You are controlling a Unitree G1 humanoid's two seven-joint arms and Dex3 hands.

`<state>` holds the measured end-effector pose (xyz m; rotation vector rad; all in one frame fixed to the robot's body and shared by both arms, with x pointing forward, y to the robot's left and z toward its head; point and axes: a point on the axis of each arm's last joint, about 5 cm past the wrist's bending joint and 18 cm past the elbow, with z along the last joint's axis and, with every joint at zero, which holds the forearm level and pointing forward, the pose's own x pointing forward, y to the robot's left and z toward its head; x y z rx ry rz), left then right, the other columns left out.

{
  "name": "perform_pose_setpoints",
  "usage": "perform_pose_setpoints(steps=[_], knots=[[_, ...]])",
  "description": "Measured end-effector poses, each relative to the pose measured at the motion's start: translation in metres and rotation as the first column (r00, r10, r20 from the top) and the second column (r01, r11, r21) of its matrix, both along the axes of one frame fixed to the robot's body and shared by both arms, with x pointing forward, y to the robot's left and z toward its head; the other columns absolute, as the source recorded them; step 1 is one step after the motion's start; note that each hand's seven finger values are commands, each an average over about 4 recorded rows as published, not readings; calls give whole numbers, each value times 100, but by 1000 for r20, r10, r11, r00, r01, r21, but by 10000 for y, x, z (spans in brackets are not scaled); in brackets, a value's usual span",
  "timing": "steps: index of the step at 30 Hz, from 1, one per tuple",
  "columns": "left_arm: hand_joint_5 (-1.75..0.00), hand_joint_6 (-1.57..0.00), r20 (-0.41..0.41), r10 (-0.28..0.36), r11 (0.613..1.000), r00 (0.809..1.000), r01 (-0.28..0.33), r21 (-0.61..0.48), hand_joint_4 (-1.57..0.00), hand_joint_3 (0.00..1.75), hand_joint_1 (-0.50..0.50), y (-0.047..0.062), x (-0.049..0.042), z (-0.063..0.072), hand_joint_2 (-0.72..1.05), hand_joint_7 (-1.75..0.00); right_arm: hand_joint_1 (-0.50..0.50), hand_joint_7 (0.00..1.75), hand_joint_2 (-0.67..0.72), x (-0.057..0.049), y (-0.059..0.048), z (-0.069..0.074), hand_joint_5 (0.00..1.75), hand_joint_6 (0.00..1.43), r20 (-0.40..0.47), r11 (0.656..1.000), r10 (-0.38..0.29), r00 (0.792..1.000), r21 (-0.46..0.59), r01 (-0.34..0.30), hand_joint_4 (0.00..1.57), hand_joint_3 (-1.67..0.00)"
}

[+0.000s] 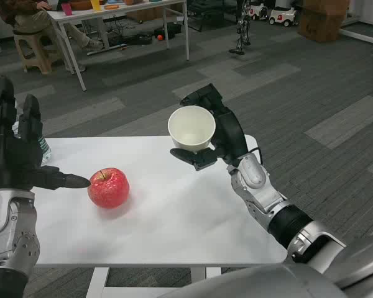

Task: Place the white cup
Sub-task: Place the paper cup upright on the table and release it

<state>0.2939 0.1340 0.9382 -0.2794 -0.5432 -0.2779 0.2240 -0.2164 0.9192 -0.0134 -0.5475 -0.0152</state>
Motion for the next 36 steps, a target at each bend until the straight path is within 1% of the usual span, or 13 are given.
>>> perform_pose_setpoints(steps=[6,9,15,17,19,21,23,25,27,30,33,34,36], knots=[[0,0,-18,19,1000,1000,-19,-11,0,9,-50,42,-63,-78,-19,-7,0,147,-35,0,18,-1,155,103,0,1000,7,1000,2,-7,114,-135],[0,0,-19,21,1000,1000,-21,-11,0,9,-50,45,-65,-81,-19,-7,1,147,-35,0,21,-3,155,106,0,1000,7,1000,3,-7,114,-135],[0,0,-19,21,1000,1000,-21,-11,0,9,-50,45,-65,-81,-19,-7,0,145,-35,0,27,-5,155,111,0,1000,8,1000,5,-8,114,-135],[0,0,-19,21,1000,1000,-21,-11,0,9,-50,45,-65,-81,-19,-7,0,141,-35,0,29,-6,155,111,0,1000,8,1000,6,-8,114,-135],[0,0,-19,21,1000,1000,-21,-8,0,9,-50,45,-65,-81,-19,-7,0,143,-35,0,31,-7,155,111,-1,1000,9,1000,7,-9,114,-135],[0,0,-18,21,1000,1000,-21,-6,0,9,-50,44,-65,-81,-19,-7,0,143,-35,0,32,-8,155,111,-1,1000,10,1000,7,-10,114,-135],[0,0,-18,21,1000,1000,-21,-5,0,9,-50,44,-65,-81,-19,-7,0,140,-35,0,34,-9,155,111,-2,1000,10,1000,6,-10,114,-135],[0,0,-18,21,1000,1000,-21,-5,0,9,-50,44,-65,-80,-19,-7,0,141,-35,0,31,-19,155,111,-7,1000,9,1000,5,-9,114,-135],[0,0,-18,21,1000,1000,-21,-5,0,9,-50,44,-66,-81,-19,-7,0,143,-35,-1,17,-50,155,112,-24,1000,1,1000,3,-1,116,-135],[0,0,-19,21,1000,1000,-21,-6,0,9,-50,42,-67,-83,-19,-7,0,143,-35,-10,-28,-156,158,114,-84,1000,-26,996,-5,25,121,-135],[0,0,-20,22,1000,1000,-22,-6,0,9,-50,43,-69,-86,-19,-7,0,145,-30,-38,-73,-300,165,115,-164,998,-55,985,-18,53,125,-135],[0,0,-20,22,1000,1000,-22,-7,0,9,-50,43,-69,-86,-19,-7,0,147,-29,-48,-80,-337,165,116,-184,998,-61,981,-21,58,126,-135],[0,0,-21,22,1000,1000,-22,-7,0,9,-50,43,-70,-88,-19,-7,0,143,-29,-64,-84,-393,165,117,-215,998,-66,974,-27,62,127,-135]])
